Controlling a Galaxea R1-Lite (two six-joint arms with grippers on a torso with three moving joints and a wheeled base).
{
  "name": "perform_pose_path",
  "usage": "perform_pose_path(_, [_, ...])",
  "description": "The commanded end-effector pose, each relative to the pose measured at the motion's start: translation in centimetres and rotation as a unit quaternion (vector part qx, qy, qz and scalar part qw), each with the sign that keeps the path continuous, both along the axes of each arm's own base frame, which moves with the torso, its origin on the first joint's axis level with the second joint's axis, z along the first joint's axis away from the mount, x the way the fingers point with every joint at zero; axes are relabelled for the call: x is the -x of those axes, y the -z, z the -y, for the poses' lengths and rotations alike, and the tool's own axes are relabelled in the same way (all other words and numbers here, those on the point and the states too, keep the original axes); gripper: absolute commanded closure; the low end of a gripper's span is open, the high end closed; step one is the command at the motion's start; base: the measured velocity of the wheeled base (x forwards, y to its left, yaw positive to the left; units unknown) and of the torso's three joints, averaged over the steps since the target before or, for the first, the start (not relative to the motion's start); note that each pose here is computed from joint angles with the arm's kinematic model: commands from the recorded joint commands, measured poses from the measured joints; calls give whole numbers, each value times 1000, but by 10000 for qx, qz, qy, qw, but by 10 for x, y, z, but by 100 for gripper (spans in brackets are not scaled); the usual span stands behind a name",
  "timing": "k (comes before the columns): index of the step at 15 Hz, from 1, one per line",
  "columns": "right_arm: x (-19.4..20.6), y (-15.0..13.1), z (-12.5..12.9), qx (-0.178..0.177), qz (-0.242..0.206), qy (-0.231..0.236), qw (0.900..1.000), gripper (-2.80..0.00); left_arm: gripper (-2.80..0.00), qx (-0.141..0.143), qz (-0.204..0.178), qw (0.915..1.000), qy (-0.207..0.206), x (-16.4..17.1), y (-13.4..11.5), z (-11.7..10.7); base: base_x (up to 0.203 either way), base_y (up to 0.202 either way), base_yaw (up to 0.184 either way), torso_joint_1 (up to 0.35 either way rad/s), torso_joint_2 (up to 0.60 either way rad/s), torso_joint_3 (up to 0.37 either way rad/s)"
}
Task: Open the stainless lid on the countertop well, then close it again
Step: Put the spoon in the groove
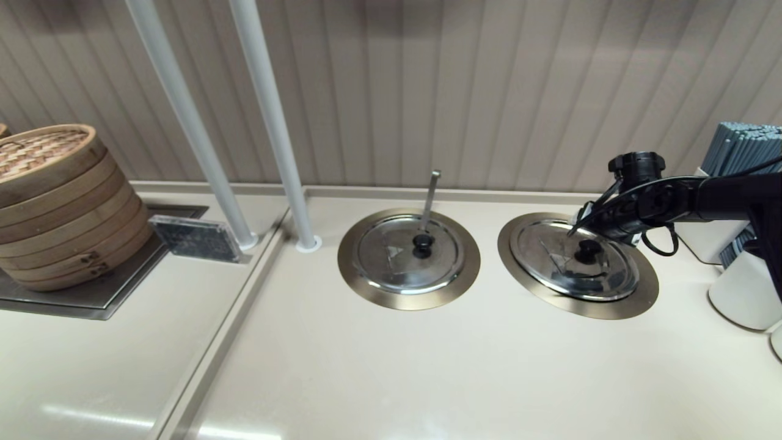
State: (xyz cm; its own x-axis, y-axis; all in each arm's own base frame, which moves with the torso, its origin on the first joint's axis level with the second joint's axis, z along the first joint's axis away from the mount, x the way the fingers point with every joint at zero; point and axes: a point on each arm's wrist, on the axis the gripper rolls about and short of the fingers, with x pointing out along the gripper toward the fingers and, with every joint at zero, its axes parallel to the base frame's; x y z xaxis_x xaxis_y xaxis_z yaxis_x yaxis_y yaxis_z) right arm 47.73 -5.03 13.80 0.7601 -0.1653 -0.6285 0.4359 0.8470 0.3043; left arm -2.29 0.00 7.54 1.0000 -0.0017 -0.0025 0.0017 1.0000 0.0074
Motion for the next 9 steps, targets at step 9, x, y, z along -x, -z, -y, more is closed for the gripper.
perform_pose_path(9, [82, -45, 21, -75, -250, 348, 9991, -280, 0, 4, 0, 10000, -1, 0, 0, 0, 0, 0, 0, 0, 0, 0])
